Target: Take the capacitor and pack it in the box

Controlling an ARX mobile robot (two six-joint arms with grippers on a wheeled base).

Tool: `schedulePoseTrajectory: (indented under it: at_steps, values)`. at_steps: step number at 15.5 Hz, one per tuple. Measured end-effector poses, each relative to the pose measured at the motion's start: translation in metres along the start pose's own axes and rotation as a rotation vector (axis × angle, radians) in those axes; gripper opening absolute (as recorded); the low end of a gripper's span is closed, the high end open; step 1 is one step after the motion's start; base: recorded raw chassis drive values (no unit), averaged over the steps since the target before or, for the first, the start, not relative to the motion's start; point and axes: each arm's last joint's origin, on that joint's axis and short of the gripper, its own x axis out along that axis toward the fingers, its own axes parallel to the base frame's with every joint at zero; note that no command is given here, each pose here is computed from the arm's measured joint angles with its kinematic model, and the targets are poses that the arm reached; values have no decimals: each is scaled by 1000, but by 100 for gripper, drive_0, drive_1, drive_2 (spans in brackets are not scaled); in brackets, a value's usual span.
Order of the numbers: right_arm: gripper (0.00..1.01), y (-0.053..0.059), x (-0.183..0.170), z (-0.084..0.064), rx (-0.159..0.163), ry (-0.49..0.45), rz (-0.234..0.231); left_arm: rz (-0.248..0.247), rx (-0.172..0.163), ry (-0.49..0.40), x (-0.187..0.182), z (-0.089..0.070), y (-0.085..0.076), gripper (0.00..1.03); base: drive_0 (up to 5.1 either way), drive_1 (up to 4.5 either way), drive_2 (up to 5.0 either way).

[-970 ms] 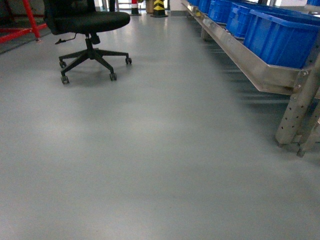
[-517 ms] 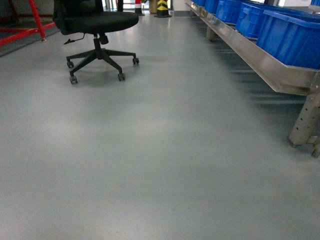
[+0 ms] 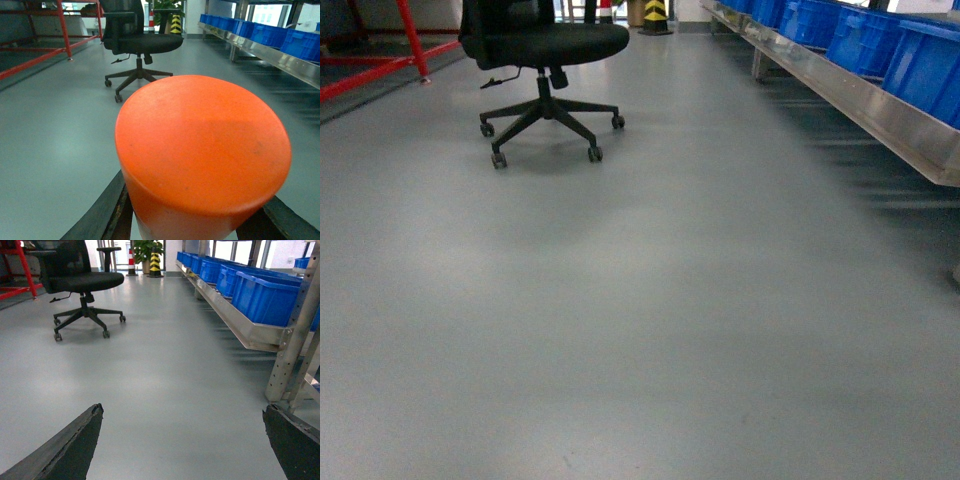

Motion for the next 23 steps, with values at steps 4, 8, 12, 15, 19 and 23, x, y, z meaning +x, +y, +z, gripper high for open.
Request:
schedulePoseTrajectory:
  at_steps: [4,8,12,15,19,23]
  values:
    - [98,0,0,0,0,-2,1,-1,0,4,0,0,0,44,-488,257,257]
    - [98,0,0,0,0,0,0,-1,0,2,0,0,0,44,-501,244,244]
    - [98,0,0,0,0,-1,0,1,0,4,0,0,0,44,-505,241,241]
    - [98,0,0,0,0,2,0,-1,0,4,0,0,0,44,-507,238,238]
    - [98,0,0,0,0,1,0,-1,0,1,0,0,0,44,-507,238,238]
    - [98,0,0,0,0,2,0,0,0,3,0,0,0,44,-509,237,237]
